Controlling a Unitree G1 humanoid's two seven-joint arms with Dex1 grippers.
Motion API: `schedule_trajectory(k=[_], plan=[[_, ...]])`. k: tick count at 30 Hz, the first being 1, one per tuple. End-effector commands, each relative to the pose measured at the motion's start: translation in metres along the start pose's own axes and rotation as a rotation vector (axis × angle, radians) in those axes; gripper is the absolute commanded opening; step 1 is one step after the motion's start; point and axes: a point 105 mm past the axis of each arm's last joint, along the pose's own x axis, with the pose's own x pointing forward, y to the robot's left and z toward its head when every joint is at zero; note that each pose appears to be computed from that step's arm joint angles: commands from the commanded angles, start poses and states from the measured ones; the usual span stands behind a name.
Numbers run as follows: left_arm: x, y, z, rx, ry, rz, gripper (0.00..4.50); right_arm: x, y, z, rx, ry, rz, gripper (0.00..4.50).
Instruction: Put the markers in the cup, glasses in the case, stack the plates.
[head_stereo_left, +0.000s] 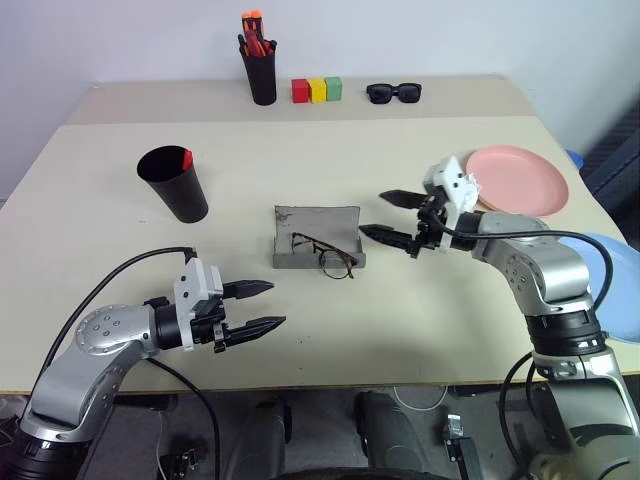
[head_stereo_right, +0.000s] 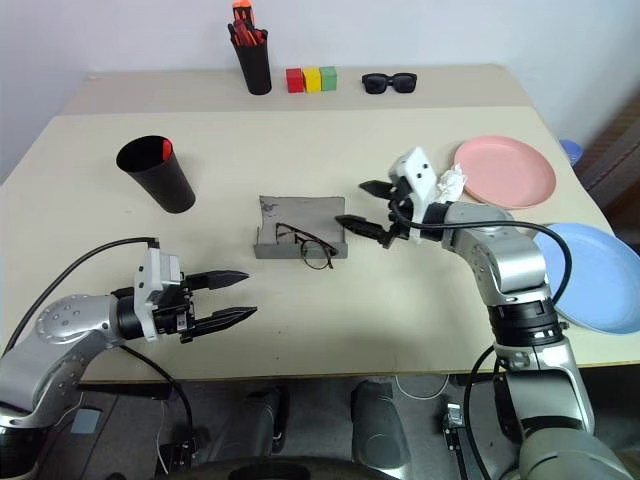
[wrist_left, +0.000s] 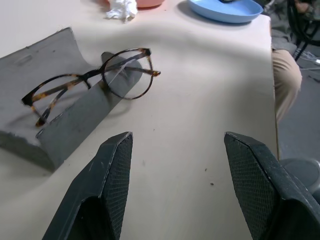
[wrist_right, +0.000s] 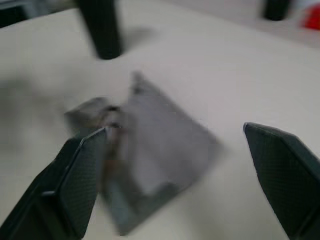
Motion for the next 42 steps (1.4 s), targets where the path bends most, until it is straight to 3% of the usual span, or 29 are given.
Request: schedule_trajectory(k=[1,12,29,32,39,42], plan=[[-0.001,0.001,0.004,0.027,-0.01,0.001,2.96,0.008,0.017,-0.001,-0.007,0.059,0.124,4.45],[-0.003,0.003,0.003,0.035,-0.007,0.015,2.96,0.046,0.034,-0.013,0.035,0.117,0.237,4.45],[-0.003,-0.002,0.002,0.027,-0.014,0.028,2.96,0.062,0.045,-0.014,0.021,0.147,0.311,4.45],[-0.003,-0.003,0.002,0.026,-0.013,0.03,2.96,0.063,0.046,-0.016,0.018,0.152,0.315,3.65],[-0.003,-0.003,0.001,0.024,-0.012,0.032,2.96,0.063,0.044,-0.02,0.002,0.158,0.295,0.05],[-0.003,-0.003,0.001,0.023,-0.011,0.032,2.96,0.063,0.043,-0.02,-0.005,0.158,0.29,0.05]])
